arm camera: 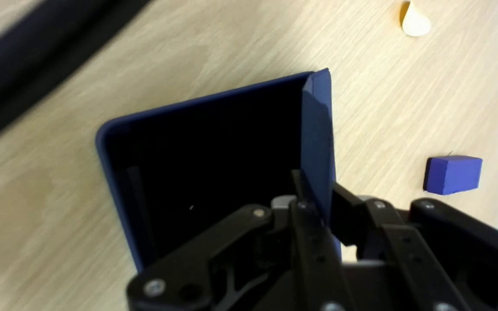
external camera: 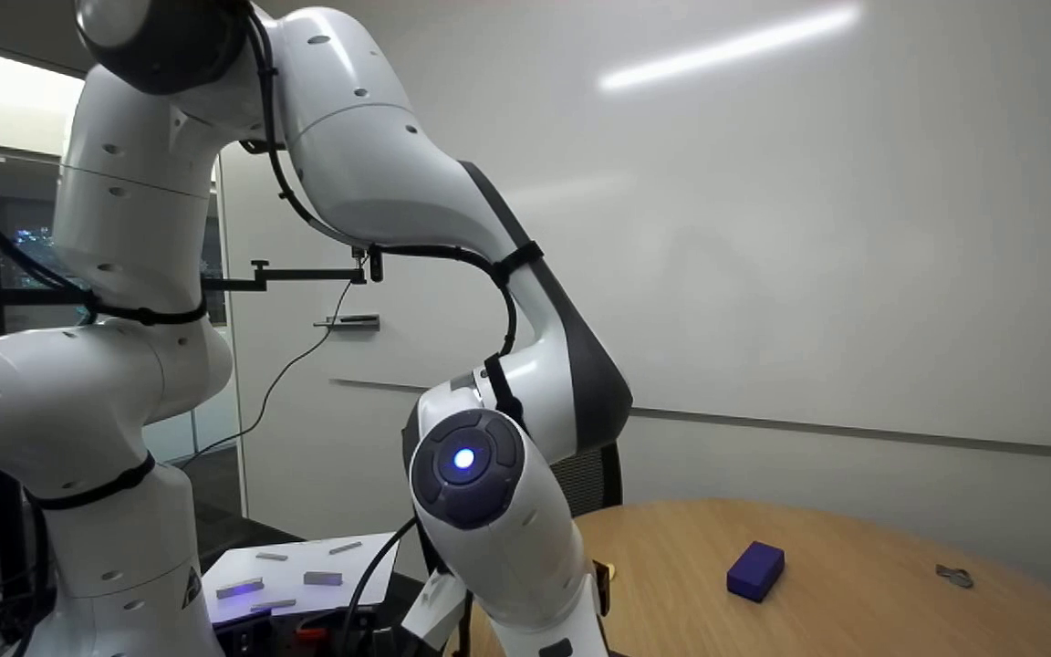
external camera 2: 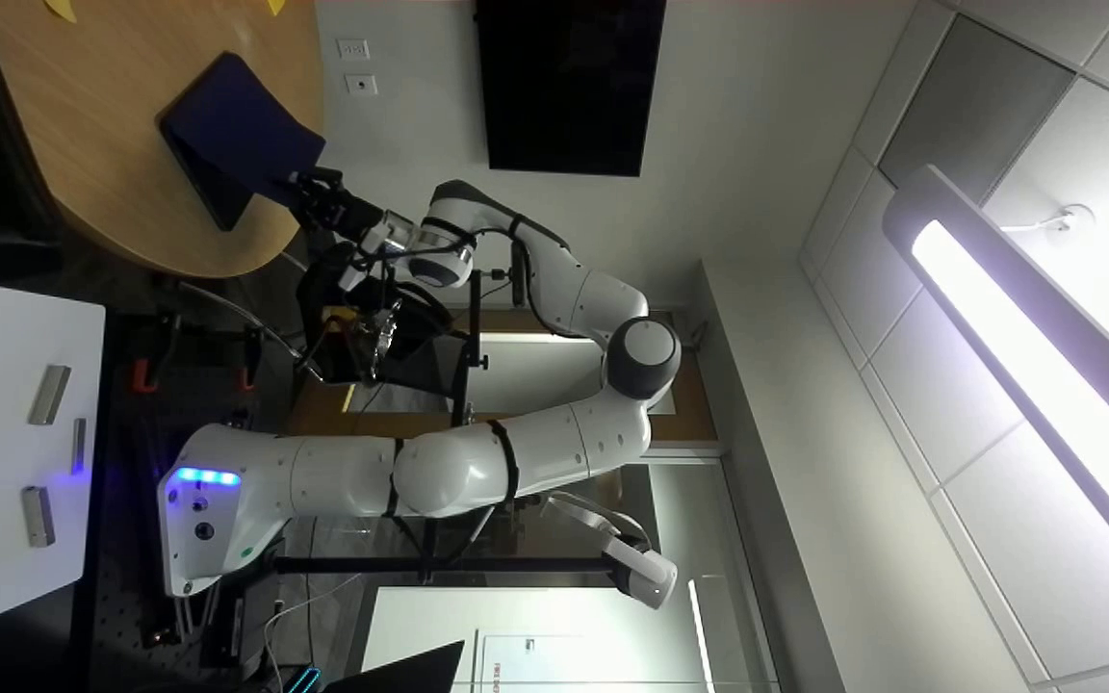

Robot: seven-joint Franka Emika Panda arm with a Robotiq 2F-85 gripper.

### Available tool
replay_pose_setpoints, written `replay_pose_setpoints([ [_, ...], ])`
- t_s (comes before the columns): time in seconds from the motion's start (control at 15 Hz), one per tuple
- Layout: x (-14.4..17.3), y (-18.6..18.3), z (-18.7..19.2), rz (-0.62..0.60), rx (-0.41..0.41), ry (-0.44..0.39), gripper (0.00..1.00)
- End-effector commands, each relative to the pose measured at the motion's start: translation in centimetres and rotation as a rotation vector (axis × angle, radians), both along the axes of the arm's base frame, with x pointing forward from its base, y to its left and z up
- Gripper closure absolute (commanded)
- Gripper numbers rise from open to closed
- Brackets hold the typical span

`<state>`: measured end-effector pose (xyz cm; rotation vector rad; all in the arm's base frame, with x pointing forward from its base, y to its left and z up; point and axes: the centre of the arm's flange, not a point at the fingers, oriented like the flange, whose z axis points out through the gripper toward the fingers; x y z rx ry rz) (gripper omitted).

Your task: Cover the tablet with its purple cover

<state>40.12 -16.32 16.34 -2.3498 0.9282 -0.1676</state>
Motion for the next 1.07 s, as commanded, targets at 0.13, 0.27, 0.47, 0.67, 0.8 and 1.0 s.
replay_pose_setpoints([
  [0.13,-1.5,-0.2,0.1,0.006,-0.007,0.026,0.65],
  [0.27,-1.5,-0.2,0.0,0.022,-0.016,0.039,0.51],
  [0.47,-1.3,0.2,0.0,0.061,-0.032,0.058,0.29],
  [0.67,-1.0,0.7,0.5,0.113,-0.069,0.080,0.07],
  [0.8,-0.7,1.2,1.5,0.149,-0.110,0.103,0.00],
  [1.0,0.2,2.3,4.2,0.213,-0.240,0.166,0.00],
])
